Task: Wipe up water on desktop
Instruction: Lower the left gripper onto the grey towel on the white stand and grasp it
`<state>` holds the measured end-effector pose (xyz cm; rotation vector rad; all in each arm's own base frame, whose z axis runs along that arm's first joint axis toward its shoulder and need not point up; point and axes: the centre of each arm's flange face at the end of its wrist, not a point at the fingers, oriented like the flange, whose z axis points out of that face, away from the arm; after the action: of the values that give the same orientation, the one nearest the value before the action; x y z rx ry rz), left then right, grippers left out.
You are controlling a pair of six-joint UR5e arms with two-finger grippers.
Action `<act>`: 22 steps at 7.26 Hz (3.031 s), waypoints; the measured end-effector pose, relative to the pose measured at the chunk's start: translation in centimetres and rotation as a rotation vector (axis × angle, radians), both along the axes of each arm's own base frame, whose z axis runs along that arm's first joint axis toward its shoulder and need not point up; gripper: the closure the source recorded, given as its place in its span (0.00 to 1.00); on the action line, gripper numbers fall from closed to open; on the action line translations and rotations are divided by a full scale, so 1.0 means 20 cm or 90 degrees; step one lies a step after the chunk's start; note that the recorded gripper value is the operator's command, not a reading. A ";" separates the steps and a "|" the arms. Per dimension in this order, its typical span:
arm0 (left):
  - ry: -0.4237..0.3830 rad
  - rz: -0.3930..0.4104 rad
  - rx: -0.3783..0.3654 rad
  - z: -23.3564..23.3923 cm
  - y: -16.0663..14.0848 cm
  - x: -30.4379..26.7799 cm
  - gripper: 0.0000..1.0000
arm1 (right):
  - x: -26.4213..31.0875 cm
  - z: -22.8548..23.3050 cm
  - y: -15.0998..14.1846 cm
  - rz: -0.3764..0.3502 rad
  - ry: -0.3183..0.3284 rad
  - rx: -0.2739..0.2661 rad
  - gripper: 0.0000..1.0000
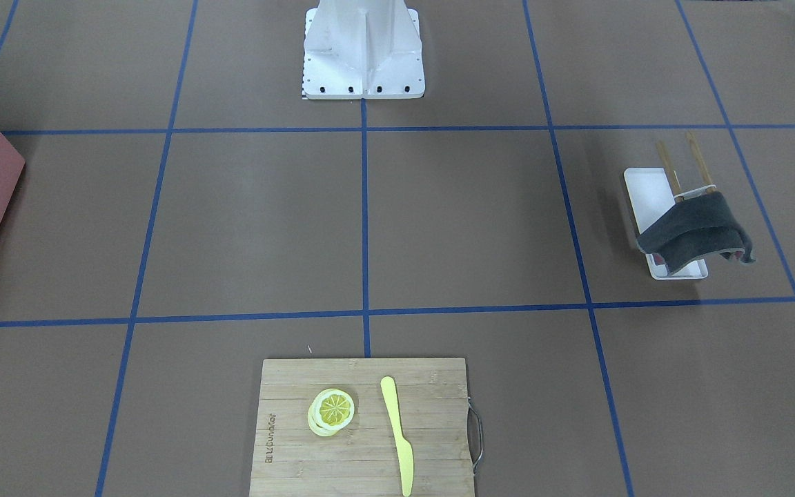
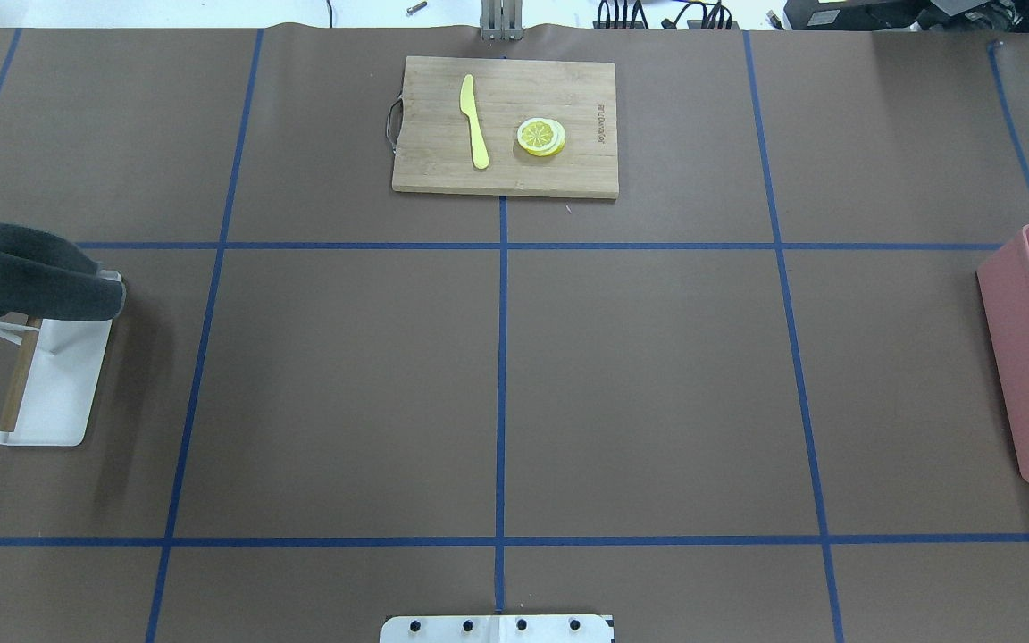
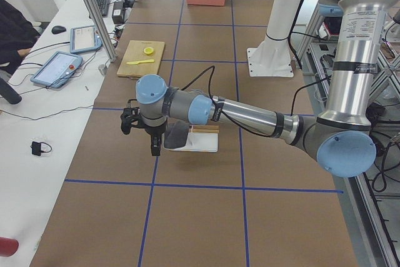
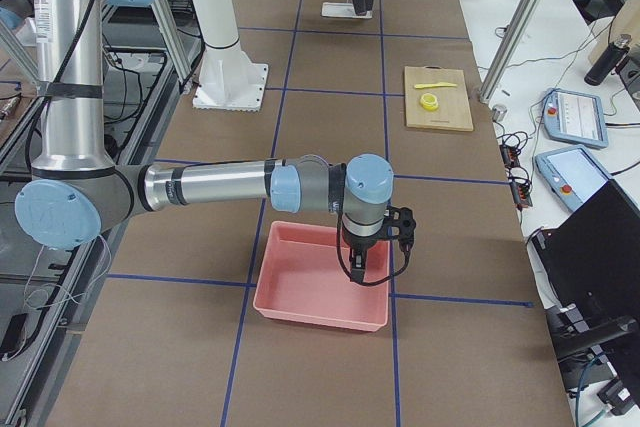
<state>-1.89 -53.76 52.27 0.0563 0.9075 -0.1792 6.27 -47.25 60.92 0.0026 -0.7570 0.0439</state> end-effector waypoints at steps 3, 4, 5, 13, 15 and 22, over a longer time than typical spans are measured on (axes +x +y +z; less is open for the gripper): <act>0.067 -0.031 -0.059 -0.02 -0.02 0.45 0.02 | -0.01 0.02 0.01 0.000 -0.004 -0.008 0.00; 0.071 -0.031 -0.061 0.06 -0.02 0.51 0.03 | -0.01 0.02 0.01 0.000 -0.004 -0.008 0.00; 0.073 -0.028 -0.060 0.11 -0.02 0.54 0.08 | -0.01 0.02 0.01 0.000 -0.004 -0.009 0.00; 0.074 0.010 -0.053 0.14 0.01 0.69 1.00 | -0.02 0.02 0.01 0.000 -0.007 -0.010 0.00; 0.075 0.011 -0.050 0.14 0.01 0.69 1.00 | -0.02 0.02 0.01 0.000 -0.007 -0.009 0.00; 0.100 0.021 -0.054 0.15 0.07 0.68 0.37 | -0.02 0.01 0.00 0.001 -0.008 -0.008 0.00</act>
<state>11.75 -52.35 55.33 -0.0512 1.0554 -0.1933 5.96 -47.28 61.18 -0.0093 -0.7686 0.0504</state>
